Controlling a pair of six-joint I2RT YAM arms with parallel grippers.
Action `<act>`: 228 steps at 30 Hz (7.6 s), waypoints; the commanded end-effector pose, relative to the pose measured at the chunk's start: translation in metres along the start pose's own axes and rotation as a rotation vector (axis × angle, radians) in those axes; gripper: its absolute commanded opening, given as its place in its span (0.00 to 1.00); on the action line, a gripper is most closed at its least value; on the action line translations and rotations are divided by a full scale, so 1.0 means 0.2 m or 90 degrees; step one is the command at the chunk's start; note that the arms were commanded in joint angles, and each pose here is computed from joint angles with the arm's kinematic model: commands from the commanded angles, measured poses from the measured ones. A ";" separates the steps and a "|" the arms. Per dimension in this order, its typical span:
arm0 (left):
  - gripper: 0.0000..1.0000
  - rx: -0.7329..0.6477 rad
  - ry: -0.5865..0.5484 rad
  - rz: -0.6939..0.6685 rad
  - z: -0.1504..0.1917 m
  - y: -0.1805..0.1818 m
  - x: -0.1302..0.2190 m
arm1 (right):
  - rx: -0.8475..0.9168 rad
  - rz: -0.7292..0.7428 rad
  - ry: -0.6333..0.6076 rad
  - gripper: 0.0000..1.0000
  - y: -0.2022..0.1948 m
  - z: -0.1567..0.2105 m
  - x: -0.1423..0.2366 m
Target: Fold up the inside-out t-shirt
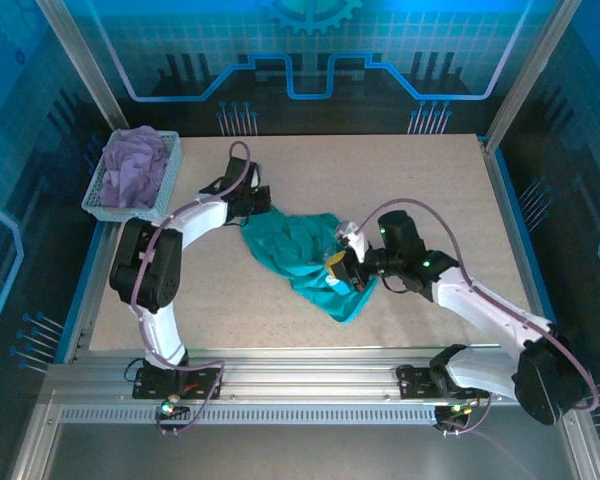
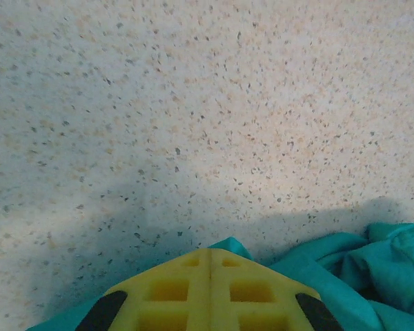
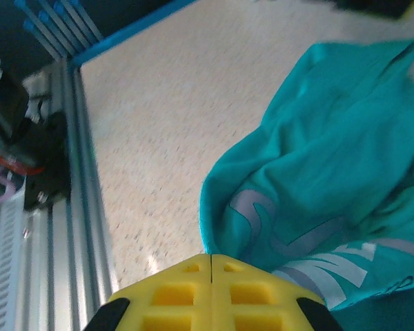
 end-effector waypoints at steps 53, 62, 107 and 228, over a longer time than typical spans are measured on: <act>0.35 0.007 0.047 0.099 0.10 -0.05 0.10 | -0.013 0.102 -0.102 0.00 -0.12 -0.12 0.13; 0.70 -0.027 0.180 0.088 0.26 0.02 -0.06 | -0.013 0.094 -0.103 0.00 -0.12 -0.13 0.12; 0.63 0.054 0.051 0.132 0.39 -0.07 0.32 | -0.083 0.075 0.146 0.35 0.01 0.32 -0.09; 0.01 0.004 -0.194 0.071 0.01 -0.28 0.82 | -0.018 -0.121 -0.058 0.00 0.18 -0.55 -0.01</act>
Point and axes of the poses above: each hand's point on the last joint's axis, 136 mm out from that joint toward the fingers, its own x axis back along the fingers, its own y axis along the line the jaws close on, z = x × y, the point moved 1 cm from there along x, back along the fingers, and after that the axes turned 11 degrees about -x, right-handed, at the moved point
